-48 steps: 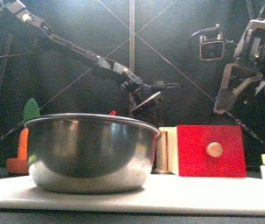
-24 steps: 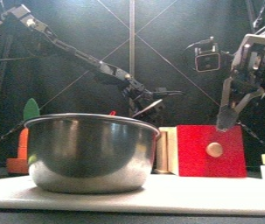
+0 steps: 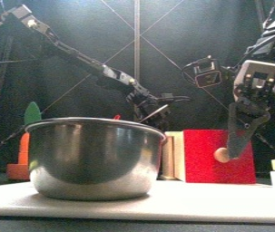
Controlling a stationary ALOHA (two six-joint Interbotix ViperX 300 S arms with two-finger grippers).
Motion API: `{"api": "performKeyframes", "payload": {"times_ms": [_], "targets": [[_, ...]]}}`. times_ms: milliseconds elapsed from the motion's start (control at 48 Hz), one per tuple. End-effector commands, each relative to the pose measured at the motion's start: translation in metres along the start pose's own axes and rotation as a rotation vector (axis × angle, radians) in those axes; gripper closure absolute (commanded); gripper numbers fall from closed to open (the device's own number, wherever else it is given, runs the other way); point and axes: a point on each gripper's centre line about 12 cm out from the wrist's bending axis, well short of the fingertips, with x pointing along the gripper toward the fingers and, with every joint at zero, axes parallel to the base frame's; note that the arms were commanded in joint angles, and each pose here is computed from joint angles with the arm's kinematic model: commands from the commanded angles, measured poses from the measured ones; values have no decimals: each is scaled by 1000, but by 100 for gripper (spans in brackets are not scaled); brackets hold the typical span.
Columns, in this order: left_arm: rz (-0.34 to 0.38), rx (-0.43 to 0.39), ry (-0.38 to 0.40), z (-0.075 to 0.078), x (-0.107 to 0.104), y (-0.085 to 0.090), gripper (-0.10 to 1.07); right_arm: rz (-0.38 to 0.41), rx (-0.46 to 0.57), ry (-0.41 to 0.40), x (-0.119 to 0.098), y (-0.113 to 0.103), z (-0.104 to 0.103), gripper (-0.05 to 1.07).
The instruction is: Close drawer
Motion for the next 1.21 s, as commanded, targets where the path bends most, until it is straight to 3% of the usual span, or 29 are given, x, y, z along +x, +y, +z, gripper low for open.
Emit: {"api": "performKeyframes", "payload": {"times_ms": [0,417,979,1188], "targets": [[1,5,-40,13,-15,-2,43,-8,-16,-29,-5,3,13,69],[-12,9,-13,11,-15,-8,43,-105,-29,-65,-1,-29,30,69],[-14,9,-1,7,-14,-9,43,-291,-14,-97,-2,-93,50,69],[-14,8,1,6,-14,-8,43,-287,0,-112,-5,-95,54,69]]}}
